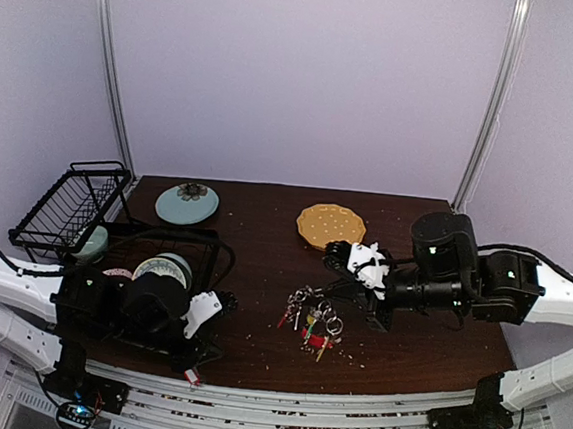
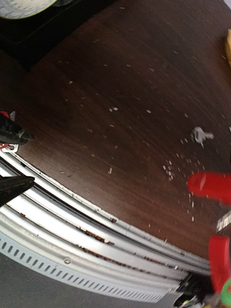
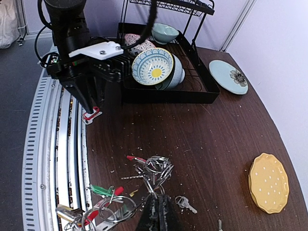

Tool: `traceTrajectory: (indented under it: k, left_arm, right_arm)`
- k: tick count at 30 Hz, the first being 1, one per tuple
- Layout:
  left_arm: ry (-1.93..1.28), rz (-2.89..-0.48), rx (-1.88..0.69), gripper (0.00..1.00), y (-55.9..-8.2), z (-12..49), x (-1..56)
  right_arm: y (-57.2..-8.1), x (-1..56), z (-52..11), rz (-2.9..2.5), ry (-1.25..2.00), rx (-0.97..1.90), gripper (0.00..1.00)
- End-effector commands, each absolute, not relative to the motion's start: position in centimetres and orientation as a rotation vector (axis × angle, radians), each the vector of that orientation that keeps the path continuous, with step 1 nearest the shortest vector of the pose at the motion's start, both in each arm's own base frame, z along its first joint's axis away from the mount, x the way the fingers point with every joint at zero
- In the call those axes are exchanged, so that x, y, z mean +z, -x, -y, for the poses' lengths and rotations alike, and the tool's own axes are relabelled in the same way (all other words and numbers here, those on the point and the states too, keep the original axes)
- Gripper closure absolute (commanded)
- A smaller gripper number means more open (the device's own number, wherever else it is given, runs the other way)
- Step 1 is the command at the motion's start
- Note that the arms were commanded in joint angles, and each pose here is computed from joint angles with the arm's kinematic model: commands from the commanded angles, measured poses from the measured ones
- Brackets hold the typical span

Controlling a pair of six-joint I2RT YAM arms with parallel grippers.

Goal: Put the keys on the keyring

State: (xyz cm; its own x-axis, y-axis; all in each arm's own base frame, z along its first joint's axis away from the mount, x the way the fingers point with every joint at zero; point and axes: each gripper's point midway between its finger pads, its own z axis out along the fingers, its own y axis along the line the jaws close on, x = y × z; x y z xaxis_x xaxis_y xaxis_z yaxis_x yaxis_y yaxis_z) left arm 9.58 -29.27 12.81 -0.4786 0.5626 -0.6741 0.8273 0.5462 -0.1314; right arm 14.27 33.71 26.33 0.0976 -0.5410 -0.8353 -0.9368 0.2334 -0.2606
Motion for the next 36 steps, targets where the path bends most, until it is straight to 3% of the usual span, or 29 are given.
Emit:
traceTrajectory:
  k: [1, 6, 12, 16, 25, 31, 36]
  left_arm:
    - [-0.594, -2.427, -0.566, 0.78, -11.0, 26.6, 11.4]
    - [-0.420, -2.571, -0.684, 0.74, -7.4, 24.1, 7.6]
    - [-0.601, -2.563, -0.585, 0.68, -6.2, 25.0, 4.8]
    - [-0.582, -2.637, -0.414, 0.72, -6.3, 23.4, 2.7]
    - [-0.687, -2.532, -0.536, 0.71, -6.4, 25.6, 4.0]
    - [-0.690, -2.562, -0.459, 0.79, -6.5, 24.8, 2.9]
    - [-0.651, -2.567, -0.413, 0.79, -6.9, 23.8, 3.0]
  right_arm:
    - [-13.2, 28.6, -33.8, -1.464, 1.381, 0.629, 1.00]
    - [-12.1, 28.6, -33.7, -1.423, 1.415, 0.679, 1.00]
    - [-11.2, 28.3, -33.9, -1.418, 1.435, 0.735, 1.00]
    - [-10.7, 28.6, -34.0, -1.404, 1.447, 0.765, 1.00]
    - [-10.9, 28.5, -34.0, -1.400, 1.449, 0.750, 1.00]
    - [-10.7, 28.6, -34.0, -1.389, 1.466, 0.757, 1.00]
    - [-10.5, 28.6, -34.0, -1.382, 1.478, 0.762, 1.00]
